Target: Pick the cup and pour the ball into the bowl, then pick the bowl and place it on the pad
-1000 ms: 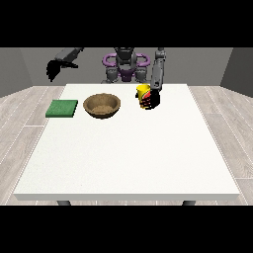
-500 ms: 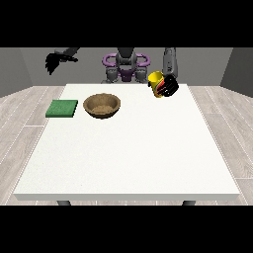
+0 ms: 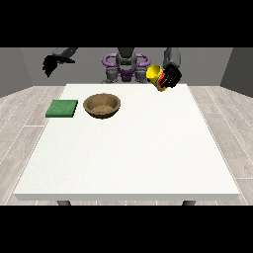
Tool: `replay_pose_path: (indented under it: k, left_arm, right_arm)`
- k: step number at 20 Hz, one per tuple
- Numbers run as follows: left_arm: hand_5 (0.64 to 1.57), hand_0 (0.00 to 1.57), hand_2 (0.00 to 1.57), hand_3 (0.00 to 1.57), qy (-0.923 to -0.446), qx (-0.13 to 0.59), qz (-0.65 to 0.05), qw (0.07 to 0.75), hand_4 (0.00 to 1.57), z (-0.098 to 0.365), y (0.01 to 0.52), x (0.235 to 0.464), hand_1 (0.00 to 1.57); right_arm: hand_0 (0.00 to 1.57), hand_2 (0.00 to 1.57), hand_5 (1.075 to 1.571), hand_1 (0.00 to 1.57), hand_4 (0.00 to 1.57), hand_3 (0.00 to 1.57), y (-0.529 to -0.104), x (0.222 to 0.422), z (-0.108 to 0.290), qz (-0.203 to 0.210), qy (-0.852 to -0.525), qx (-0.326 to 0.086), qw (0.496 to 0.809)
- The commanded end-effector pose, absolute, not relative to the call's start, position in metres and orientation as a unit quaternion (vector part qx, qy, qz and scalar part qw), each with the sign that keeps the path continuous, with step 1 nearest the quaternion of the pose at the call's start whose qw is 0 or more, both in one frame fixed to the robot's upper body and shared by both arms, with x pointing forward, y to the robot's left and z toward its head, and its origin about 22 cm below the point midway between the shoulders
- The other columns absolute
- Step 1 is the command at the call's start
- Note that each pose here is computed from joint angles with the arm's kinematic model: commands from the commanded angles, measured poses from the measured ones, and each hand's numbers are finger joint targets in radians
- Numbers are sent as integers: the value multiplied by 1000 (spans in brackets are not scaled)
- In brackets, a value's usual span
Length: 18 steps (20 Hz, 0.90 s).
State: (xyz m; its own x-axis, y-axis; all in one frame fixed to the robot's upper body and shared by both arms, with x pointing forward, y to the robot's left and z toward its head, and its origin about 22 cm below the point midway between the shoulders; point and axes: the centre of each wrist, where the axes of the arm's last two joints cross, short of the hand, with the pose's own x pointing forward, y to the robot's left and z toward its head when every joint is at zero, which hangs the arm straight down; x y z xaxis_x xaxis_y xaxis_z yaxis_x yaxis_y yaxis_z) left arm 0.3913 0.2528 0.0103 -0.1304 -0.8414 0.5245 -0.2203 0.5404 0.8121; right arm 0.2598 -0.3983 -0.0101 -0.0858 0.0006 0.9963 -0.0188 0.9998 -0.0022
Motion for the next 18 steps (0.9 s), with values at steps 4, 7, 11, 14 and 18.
replay_pose_path:
  k: [4,7,11,14,18]
  left_arm:
    - [1267,1490,1571,1571,-665,440,-326,507,1512,41,211,413,1490]
    - [1241,1498,1571,1571,-645,480,-366,469,1523,51,188,418,1498]
    - [1203,1553,1571,1571,-610,524,-437,403,1571,64,163,425,1553]
    - [1334,1538,1571,1571,-591,538,-491,347,1485,59,118,418,1538]
    - [1204,1482,1571,1571,-545,545,-576,273,1571,54,90,411,1482]
  right_arm:
    - [0,0,1569,0,0,0,-389,283,6,10,-745,14,667]
    - [0,0,1570,0,0,0,-396,270,-11,15,-738,17,674]
    - [0,0,1570,0,0,0,-408,267,-13,-2,-726,30,687]
    - [0,0,1571,0,0,0,-401,262,-28,-3,-725,25,688]
    - [0,0,1571,0,0,0,-411,266,-16,8,-725,24,688]
